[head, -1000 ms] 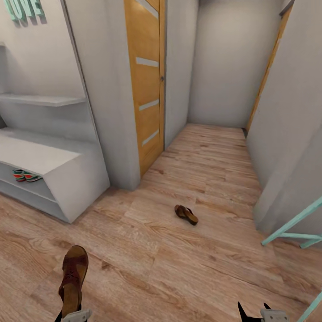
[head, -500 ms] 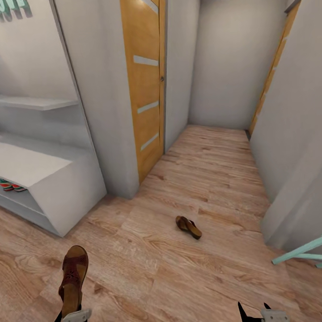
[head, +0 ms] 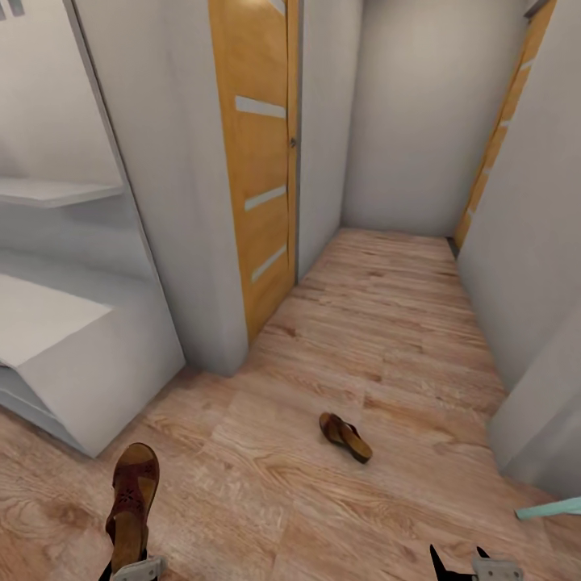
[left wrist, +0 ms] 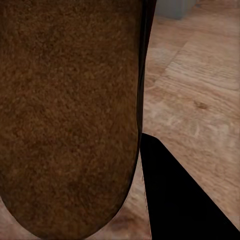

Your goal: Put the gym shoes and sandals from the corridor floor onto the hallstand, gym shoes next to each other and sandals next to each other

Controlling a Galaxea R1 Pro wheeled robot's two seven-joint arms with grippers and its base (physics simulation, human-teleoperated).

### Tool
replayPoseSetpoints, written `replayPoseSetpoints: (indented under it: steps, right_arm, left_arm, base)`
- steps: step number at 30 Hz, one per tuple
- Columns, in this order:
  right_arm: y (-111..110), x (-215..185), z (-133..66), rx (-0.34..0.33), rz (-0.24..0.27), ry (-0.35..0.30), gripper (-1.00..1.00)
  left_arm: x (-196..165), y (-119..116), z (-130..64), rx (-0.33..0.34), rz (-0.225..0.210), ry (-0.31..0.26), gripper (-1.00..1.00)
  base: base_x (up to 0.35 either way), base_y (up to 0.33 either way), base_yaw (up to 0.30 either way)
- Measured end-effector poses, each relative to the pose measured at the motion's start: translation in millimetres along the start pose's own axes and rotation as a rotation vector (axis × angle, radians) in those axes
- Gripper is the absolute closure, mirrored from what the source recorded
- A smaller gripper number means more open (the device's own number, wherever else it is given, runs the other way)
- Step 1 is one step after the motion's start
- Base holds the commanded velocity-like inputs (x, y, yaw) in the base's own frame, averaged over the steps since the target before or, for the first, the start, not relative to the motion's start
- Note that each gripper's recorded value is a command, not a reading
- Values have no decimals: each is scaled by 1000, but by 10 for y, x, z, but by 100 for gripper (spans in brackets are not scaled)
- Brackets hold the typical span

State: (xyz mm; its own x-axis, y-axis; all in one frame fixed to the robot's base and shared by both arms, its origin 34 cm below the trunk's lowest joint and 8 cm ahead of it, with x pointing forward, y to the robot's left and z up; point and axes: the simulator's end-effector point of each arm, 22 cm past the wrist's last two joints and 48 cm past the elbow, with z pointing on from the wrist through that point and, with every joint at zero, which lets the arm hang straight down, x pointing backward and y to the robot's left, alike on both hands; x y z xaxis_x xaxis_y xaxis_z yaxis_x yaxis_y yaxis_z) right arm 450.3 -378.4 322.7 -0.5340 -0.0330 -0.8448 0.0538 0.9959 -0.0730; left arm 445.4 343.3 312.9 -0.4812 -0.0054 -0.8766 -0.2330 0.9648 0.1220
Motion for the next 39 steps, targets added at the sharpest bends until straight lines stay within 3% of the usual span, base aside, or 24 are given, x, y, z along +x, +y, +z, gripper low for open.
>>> replayPoseSetpoints:
  steps: [24,39]
  right_arm:
    - [7,-11,4,-1,0,-3,-100]
    - [6,-4,4,0,2,-1,-100]
  left_arm:
    - [1,-1,0,0,0,0,100]
    - [2,-1,2,0,0,0,100]
  base:
    - [317,-47,0]
    - [53,-30,90]
